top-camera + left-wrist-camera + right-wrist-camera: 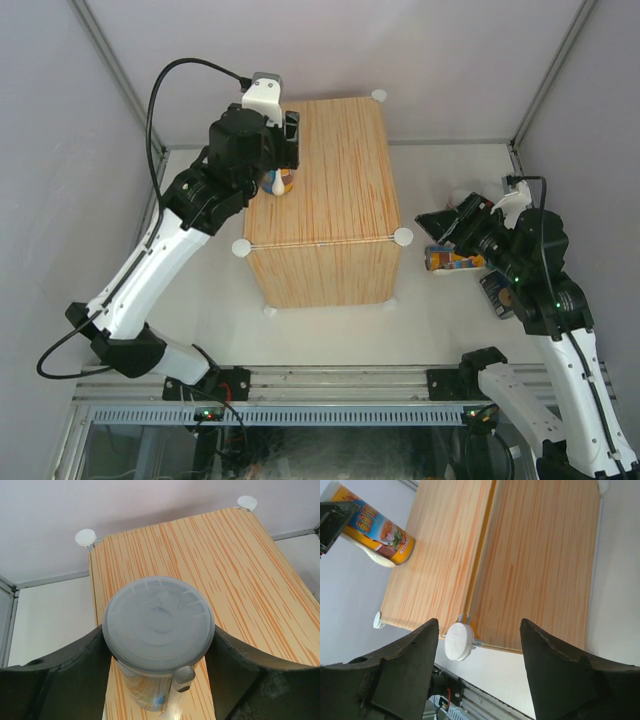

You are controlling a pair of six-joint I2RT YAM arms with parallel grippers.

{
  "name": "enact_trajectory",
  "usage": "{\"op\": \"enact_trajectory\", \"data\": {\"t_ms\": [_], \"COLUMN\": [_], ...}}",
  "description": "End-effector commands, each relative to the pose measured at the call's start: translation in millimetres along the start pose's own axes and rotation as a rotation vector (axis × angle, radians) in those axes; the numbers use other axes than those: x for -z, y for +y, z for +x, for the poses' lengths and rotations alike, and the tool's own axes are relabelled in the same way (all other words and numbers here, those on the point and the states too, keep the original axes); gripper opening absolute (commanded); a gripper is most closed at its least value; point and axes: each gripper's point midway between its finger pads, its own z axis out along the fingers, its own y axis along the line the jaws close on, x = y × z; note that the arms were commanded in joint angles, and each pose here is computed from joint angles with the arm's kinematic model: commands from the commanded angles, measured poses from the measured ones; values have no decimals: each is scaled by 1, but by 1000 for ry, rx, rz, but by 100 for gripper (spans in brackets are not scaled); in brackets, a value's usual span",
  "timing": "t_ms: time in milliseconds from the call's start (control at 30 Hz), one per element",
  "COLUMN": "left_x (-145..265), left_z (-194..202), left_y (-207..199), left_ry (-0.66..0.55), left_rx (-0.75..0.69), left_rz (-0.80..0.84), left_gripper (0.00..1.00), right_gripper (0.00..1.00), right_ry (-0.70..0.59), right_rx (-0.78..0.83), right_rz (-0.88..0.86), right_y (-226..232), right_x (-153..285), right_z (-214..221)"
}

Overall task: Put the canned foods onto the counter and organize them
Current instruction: Move the counter to the center of the board.

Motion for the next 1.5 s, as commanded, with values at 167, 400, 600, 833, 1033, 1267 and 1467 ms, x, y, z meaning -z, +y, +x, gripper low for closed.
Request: {"op": "enact_trajectory", "data": {"t_ms": [167, 400, 600, 833, 1033, 1267, 1467], "left_x": [54, 61, 61, 65, 72, 81, 85], "left_z": [-78, -74, -68, -61, -52, -46, -42], "left_y": [19, 21, 17, 17, 23, 25, 26], "left_ry": [-244, -247, -231, -219, -219, -232, -236], "left_rx": [160, 173, 167, 166, 178, 202, 204], "left_rz": [15, 21, 43, 49, 48, 66, 78], "left_gripper": [0, 0, 0, 0, 0, 0, 0], "right_gripper": [65, 62, 56, 45, 36, 20, 7], "right_ry": [-85, -98, -91, -57, -1, 96, 137], "right_rx": [146, 248, 339, 431, 539, 711, 823], "right_rz": [-16, -31, -76, -154, -230, -314, -380], "right_y": [24, 56, 89, 120, 151, 174, 177], "right_x": [5, 11, 9, 8, -1, -19, -38], "right_z": [-38, -51, -38, -15, 19, 84, 133]}}
